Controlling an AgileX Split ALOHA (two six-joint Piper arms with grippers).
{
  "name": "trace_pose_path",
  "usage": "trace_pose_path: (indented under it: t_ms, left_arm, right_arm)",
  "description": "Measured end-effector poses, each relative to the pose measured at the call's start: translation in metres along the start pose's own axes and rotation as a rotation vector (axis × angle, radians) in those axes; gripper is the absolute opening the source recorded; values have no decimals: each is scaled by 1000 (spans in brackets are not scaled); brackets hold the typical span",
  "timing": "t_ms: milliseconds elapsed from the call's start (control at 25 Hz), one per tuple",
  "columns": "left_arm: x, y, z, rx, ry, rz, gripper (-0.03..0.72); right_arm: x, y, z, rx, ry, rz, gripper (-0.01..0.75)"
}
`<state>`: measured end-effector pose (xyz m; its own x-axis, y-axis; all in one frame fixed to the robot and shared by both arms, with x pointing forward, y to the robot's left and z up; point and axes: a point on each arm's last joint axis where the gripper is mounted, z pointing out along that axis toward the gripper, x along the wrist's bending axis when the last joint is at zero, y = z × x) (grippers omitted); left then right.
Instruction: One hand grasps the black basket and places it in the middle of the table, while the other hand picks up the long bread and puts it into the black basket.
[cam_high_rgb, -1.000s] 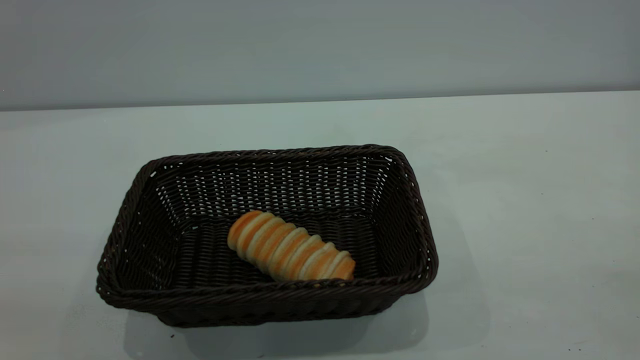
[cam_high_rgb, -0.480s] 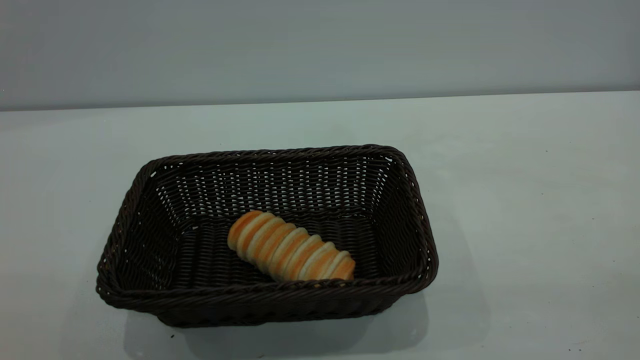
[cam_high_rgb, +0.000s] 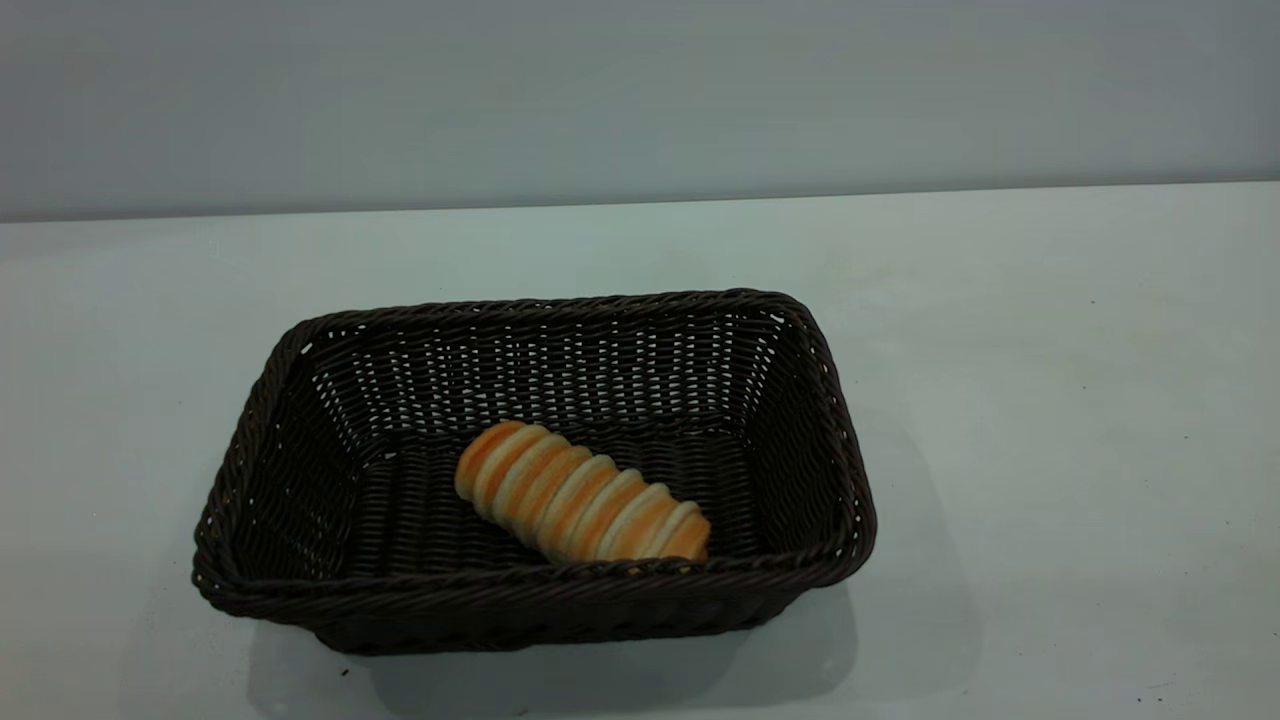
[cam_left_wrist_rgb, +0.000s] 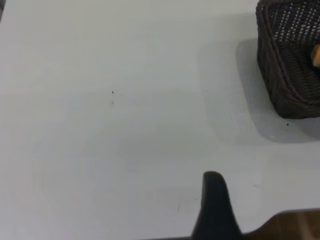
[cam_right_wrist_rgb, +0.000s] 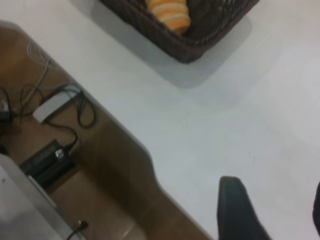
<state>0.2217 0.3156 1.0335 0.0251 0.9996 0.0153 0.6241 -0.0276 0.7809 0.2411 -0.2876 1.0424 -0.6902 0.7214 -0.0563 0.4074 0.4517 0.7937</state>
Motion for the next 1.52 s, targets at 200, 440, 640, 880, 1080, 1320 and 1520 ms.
trace_pose_path:
  t_ms: [200, 440, 640, 880, 1080, 1320, 1520]
  left_arm:
    - [0, 0, 0, -5, -1, -1, 585]
    - [0, 0, 1, -4, -1, 11, 585]
    - [0, 0, 1, -4, -1, 14, 585]
    - [0, 0, 1, -4, -1, 16, 585]
    - [0, 0, 1, -4, -1, 16, 585]
    - [0, 0, 1, -4, -1, 16, 585]
    - [0, 0, 1, -4, 1, 14, 585]
  right_arm:
    - [0, -1, -2, -12, -2, 0, 347]
    - [0, -1, -2, -12, -2, 0, 347]
    - [1, -1, -2, -12, 1, 1, 347]
    - [1, -1, -2, -12, 1, 1, 347]
    - [1, -1, -2, -12, -1, 3, 346]
    - [-2, 0, 0, 3, -216, 166, 346]
    - [-6, 0, 1, 22, -497, 377, 346]
